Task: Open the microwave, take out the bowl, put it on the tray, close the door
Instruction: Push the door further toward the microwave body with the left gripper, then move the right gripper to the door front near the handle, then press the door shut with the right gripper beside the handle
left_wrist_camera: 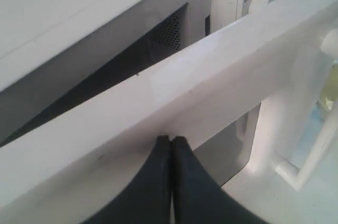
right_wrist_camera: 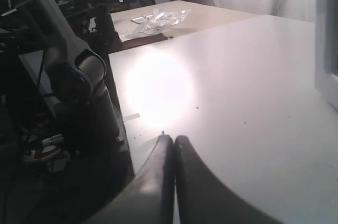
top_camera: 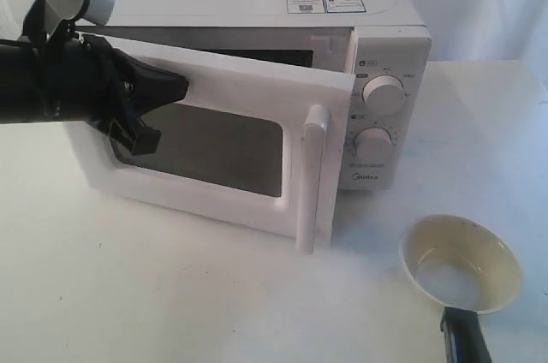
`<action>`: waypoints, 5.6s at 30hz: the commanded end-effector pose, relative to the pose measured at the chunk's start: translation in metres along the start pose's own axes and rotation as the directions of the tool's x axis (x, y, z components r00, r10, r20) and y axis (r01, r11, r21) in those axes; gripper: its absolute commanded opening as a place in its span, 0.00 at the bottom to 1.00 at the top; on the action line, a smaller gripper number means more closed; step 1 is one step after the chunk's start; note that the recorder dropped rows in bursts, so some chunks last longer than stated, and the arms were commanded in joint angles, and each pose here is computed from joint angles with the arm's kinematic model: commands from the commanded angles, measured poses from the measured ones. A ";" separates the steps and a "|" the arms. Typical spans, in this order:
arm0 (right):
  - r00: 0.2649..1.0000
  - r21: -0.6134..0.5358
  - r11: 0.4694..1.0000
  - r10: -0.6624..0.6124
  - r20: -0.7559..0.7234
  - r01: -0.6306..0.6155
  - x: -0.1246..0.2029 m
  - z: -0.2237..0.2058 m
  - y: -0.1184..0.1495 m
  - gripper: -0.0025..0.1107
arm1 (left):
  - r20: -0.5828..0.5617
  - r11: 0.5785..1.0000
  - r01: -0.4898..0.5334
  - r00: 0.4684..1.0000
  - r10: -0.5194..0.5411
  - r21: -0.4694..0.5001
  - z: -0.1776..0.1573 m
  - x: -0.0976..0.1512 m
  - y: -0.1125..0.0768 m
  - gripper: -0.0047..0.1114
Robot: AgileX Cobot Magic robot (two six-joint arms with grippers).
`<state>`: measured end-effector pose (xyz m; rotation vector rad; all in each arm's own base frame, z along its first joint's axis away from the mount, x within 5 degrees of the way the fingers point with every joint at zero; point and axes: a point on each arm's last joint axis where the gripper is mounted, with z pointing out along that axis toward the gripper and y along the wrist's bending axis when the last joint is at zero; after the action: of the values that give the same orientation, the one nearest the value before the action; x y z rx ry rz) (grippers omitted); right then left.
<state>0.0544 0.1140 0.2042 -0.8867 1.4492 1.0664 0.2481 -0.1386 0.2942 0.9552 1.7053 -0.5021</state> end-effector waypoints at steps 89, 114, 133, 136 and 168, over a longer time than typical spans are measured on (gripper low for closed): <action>0.962 0.875 0.483 -0.247 0.120 0.015 -0.043 0.157 -0.148 0.02 | 0.089 0.969 0.197 0.973 -0.212 0.152 -0.088 0.036 -0.079 0.04; 0.965 0.907 0.420 -0.245 0.091 0.021 -0.033 0.164 -0.177 0.02 | 0.088 0.971 0.201 0.973 -0.213 0.129 -0.088 0.037 -0.076 0.04; 0.967 0.924 0.382 -0.238 0.093 0.005 -0.026 0.175 -0.197 0.02 | 0.088 0.971 0.201 0.973 -0.213 0.129 -0.088 0.037 -0.076 0.04; 0.966 0.927 0.376 -0.241 0.094 0.004 -0.027 0.174 -0.199 0.02 | 0.088 0.971 0.201 0.973 -0.213 0.129 -0.088 0.037 -0.076 0.04; 0.972 0.857 0.514 -0.217 0.087 0.038 -0.038 0.115 -0.113 0.02 | 0.141 0.937 0.249 0.947 -0.289 0.246 -0.091 0.029 -0.085 0.04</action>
<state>0.2045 0.1884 0.2229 -0.1404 1.4775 0.1997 0.1265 -0.1115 0.2855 0.8227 1.6688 -0.9135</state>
